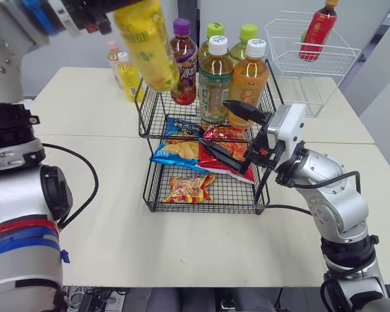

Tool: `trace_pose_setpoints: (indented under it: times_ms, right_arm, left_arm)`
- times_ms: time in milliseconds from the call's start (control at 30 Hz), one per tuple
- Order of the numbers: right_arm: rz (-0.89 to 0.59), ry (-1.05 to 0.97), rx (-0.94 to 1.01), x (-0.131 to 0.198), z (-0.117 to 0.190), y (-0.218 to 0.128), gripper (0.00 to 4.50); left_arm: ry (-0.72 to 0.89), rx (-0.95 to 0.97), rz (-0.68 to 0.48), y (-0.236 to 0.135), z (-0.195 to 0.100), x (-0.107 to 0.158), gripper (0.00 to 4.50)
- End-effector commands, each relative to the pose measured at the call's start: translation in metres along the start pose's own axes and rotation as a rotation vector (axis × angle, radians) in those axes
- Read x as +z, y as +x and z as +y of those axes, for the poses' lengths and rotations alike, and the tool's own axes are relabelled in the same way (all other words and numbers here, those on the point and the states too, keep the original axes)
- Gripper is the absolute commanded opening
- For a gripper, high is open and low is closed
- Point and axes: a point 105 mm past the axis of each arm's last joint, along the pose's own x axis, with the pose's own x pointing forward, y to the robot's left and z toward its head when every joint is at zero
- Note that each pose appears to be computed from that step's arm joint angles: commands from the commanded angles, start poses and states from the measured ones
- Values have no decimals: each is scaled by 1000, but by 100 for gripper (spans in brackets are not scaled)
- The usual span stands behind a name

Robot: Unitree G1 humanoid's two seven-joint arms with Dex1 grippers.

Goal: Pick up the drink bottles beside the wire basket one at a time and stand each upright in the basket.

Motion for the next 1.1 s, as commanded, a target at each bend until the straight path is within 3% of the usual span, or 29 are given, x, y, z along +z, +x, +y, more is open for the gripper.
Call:
trace_pose_setpoints:
  times_ms: [33,300,467,800,1100]
  right_arm:
    - [-59,-40,-10,18,-1,-1,450]
    - [-52,-45,-22,18,-1,0,450]
    - [-45,-48,-39,17,-2,-3,450]
    - [-42,-45,-52,15,-2,-4,450]
    - [-98,-39,-36,28,-5,-7,450]
  left_arm:
    - [45,-28,-33,5,-9,7,137]
    - [6,-18,23,22,-6,-34,137]
    - [2,-3,37,24,0,-45,137]
    - [0,5,-6,20,6,-36,447]
    - [-5,115,-38,-29,15,-16,449]
